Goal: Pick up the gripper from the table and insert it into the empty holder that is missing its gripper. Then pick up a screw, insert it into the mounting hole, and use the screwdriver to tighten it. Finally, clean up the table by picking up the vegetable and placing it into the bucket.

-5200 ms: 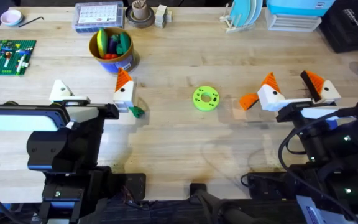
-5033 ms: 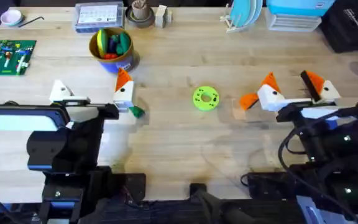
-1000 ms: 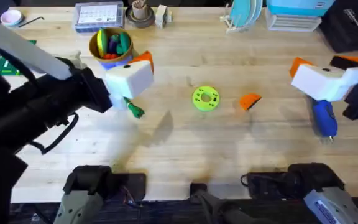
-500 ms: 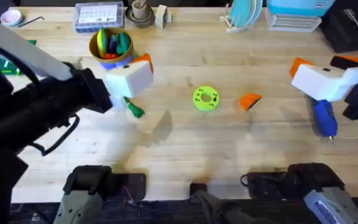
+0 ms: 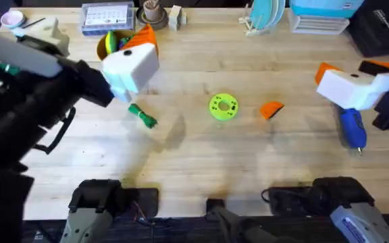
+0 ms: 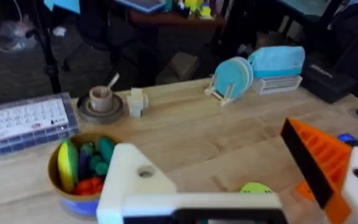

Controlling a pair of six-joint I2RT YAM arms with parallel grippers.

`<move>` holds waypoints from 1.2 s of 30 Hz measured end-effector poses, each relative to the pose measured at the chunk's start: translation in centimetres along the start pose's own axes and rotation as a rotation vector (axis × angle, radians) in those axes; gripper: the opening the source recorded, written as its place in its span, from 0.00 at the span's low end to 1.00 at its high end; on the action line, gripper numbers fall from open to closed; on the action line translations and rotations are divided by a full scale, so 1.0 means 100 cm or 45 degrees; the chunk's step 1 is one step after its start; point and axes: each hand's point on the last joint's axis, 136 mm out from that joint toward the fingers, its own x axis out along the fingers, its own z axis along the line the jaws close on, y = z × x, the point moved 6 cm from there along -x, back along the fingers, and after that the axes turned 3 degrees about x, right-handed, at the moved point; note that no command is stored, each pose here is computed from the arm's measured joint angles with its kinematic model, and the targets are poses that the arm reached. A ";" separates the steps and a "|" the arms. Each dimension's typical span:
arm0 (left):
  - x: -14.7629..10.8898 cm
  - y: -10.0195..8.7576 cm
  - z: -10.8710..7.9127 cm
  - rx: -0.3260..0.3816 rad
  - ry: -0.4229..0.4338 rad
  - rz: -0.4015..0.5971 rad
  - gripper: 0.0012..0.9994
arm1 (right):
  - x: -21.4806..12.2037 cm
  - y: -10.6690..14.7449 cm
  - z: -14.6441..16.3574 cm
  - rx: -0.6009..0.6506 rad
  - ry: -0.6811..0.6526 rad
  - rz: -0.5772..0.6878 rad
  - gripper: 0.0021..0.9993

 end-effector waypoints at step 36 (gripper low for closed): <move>0.016 0.163 -0.016 0.022 0.247 -0.085 0.99 | 0.000 0.000 0.000 0.000 0.000 0.000 1.00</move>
